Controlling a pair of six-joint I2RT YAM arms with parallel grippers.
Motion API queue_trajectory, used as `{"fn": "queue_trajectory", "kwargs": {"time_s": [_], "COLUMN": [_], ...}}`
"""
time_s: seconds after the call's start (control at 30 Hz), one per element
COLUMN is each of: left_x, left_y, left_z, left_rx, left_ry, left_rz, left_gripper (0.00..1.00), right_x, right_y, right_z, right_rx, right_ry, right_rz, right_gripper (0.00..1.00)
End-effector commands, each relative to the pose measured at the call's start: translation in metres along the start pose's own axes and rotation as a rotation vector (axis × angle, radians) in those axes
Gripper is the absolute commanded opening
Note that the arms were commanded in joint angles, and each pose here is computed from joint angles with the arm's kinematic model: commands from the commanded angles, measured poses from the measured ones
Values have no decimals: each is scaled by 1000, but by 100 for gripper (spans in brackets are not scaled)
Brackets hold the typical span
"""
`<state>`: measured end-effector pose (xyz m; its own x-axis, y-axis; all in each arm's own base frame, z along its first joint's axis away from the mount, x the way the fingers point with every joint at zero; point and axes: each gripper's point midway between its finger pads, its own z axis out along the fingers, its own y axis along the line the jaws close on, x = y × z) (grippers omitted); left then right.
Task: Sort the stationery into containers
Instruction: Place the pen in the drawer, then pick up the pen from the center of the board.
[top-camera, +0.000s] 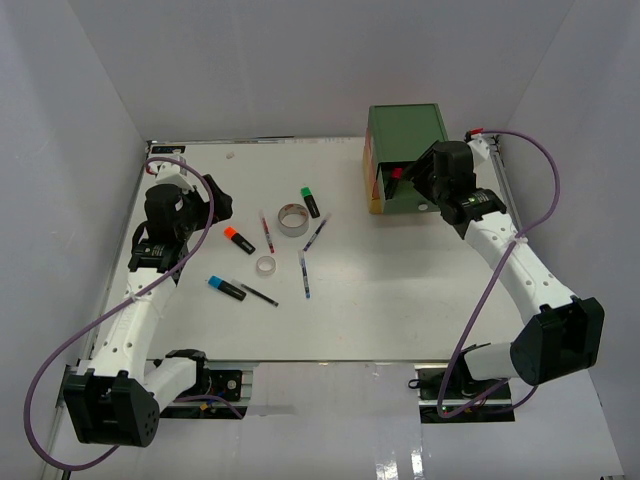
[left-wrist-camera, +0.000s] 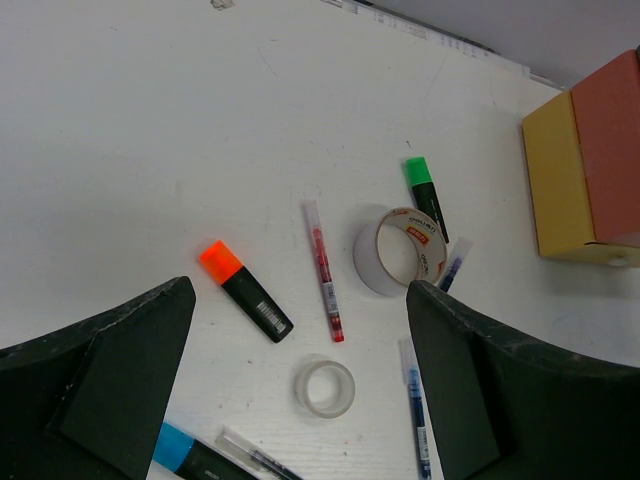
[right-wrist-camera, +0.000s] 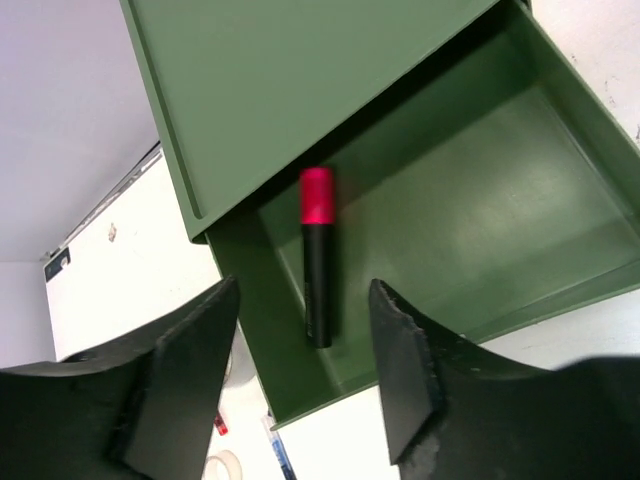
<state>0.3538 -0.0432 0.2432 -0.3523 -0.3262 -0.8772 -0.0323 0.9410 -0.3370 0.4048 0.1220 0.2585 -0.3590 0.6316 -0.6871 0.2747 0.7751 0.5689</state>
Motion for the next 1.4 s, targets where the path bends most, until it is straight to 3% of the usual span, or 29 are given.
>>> {"fn": "queue_trajectory", "kwargs": {"time_s": [0.0, 0.13, 0.23, 0.37, 0.5, 0.7, 0.8, 1.0, 1.17, 1.37], "left_x": [-7, -8, -7, -7, -6, -6, 9, 88, 146, 178], "left_y": [-2, -2, -1, 0, 5, 23, 38, 78, 97, 96], "left_z": [-7, -7, -7, -6, -4, -4, -6, -27, -42, -43], "left_rx": [11, 10, 9, 7, -17, -119, -199, -420, -532, -554], "left_ry": [-32, -34, -31, -29, -25, -33, 1, 188, 325, 405], "left_rz": [-5, -5, -4, -9, -17, -41, -83, -233, -307, -395], "left_gripper": [98, 98, 98, 98, 98, 98, 98, 98, 98, 98], "right_x": [-13, -17, -13, 12, 84, 195, 237, 276, 276, 266], "right_y": [12, 27, 56, 99, 138, 145, 142, 127, 109, 77], "right_z": [-3, -7, -15, -32, -57, -70, -74, -80, -94, -107], "right_rx": [-53, -122, -241, -385, -559, -700, -729, -750, -767, -766], "right_ry": [-43, -34, -9, -10, 69, 260, 333, 393, 391, 355], "right_rz": [30, -59, -217, -566, -812, -1028, -1072, -1105, -1067, -1044], "right_gripper": [62, 68, 71, 74, 75, 74, 75, 74, 75, 77]}}
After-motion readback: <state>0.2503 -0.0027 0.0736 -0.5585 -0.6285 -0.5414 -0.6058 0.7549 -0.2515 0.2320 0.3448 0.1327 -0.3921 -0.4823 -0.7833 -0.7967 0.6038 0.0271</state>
